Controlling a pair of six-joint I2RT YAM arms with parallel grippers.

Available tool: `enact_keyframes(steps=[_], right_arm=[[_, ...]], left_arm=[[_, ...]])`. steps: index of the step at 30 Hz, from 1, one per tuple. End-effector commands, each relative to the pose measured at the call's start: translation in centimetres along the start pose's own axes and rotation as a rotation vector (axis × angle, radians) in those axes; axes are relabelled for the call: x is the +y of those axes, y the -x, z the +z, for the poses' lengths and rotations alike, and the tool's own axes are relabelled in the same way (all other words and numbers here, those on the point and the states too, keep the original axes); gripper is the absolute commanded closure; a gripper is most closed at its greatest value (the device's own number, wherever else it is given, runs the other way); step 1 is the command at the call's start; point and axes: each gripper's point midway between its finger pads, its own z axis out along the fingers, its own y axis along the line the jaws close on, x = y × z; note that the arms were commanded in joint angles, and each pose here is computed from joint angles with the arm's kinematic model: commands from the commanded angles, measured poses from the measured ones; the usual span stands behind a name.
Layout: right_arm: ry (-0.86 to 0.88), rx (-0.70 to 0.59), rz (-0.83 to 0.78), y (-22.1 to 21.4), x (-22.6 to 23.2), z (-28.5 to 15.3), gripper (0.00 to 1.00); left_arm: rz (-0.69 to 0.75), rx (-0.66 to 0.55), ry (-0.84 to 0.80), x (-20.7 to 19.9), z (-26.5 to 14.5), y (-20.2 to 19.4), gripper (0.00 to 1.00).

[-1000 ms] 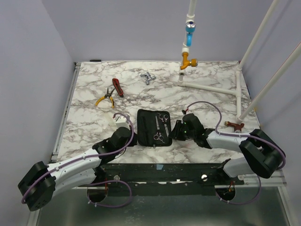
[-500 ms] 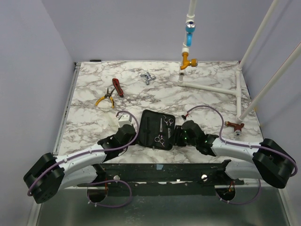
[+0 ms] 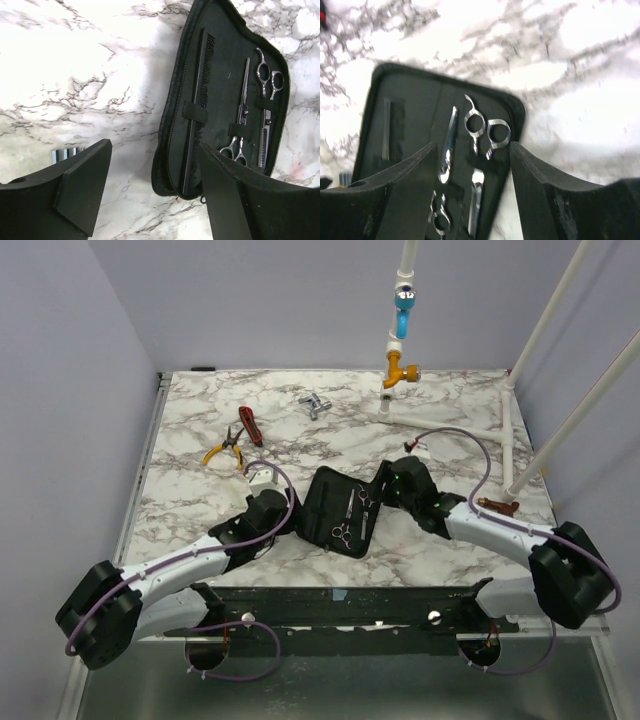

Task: Sort the hair-cutting tools
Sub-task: Adjust the hairdressing tool bag at the center of the board.

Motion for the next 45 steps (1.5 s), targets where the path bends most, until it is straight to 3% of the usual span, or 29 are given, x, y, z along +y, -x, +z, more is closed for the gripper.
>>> enact_keyframes(steps=[1, 6, 11, 16, 29, 42, 45], right_arm=[[0.003, -0.06, -0.061, 3.3, 1.9, 3.1, 0.37], [0.002, -0.051, -0.094, 4.1, 2.8, 8.2, 0.37], [0.016, 0.0, -0.14, 3.4, 2.7, 11.8, 0.37], [0.052, 0.068, -0.13, 1.3, 2.7, 11.9, 0.37], [0.009, 0.226, -0.015, -5.9, -2.1, 6.4, 0.53], [0.078, 0.274, 0.05, -11.9, -2.3, -1.1, 0.53], [0.032, 0.234, 0.055, -11.4, -3.6, -1.7, 0.5]], left_arm=[[-0.042, -0.028, 0.138, 3.4, -1.6, 0.0, 0.25], [-0.041, -0.019, 0.124, 4.6, -3.6, -1.4, 0.28], [-0.022, 0.047, -0.087, 2.5, -4.3, -3.9, 0.4], [-0.009, 0.064, -0.316, -0.8, -4.7, -4.9, 0.4], [0.033, 0.163, -0.306, -3.7, -1.7, -5.2, 0.41], [0.085, 0.17, -0.304, -8.9, 2.7, -1.9, 0.41], [0.087, 0.186, -0.274, -9.2, 4.0, -1.4, 0.41]])
